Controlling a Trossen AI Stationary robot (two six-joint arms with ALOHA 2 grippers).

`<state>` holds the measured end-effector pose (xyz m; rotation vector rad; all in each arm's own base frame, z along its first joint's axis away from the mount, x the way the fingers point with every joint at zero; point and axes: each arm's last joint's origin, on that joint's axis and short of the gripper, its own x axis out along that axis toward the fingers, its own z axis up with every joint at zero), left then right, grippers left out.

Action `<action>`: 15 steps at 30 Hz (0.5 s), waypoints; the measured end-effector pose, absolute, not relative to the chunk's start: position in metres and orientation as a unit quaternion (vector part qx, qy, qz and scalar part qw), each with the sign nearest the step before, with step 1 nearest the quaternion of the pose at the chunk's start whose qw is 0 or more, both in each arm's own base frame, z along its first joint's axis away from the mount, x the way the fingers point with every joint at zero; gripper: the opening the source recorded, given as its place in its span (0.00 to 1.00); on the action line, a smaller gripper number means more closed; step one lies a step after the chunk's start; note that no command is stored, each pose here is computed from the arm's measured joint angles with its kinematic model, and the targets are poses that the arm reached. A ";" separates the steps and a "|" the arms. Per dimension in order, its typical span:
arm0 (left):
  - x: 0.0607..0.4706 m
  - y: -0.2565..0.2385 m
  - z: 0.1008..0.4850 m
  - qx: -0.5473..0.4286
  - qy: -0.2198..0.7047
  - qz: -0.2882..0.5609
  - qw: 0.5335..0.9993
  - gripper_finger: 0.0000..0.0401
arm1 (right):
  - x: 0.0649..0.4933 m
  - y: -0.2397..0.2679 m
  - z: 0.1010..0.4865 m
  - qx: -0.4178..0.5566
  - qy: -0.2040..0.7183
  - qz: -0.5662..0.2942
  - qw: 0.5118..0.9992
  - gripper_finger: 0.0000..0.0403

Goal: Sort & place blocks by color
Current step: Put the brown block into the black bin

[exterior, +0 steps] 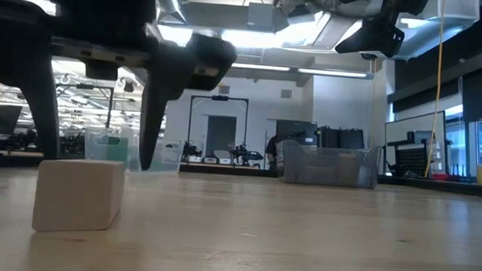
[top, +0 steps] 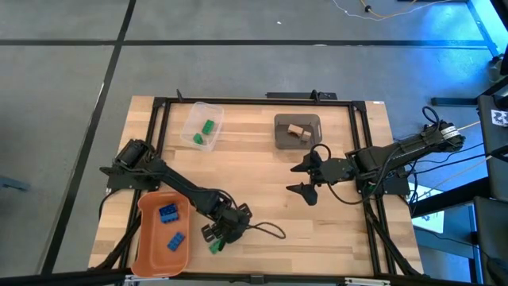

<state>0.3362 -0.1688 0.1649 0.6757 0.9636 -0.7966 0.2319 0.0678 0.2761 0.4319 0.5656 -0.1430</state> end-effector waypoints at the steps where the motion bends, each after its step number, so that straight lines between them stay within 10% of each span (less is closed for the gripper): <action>1: 0.337 -0.170 0.165 0.319 0.433 -0.370 0.758 0.53 | 0.232 0.068 0.276 0.211 0.277 -0.070 0.935 0.92; 15: 0.343 -0.174 0.142 0.347 0.420 -0.405 0.734 0.53 | 0.232 0.067 0.275 0.221 0.275 -0.081 0.932 0.92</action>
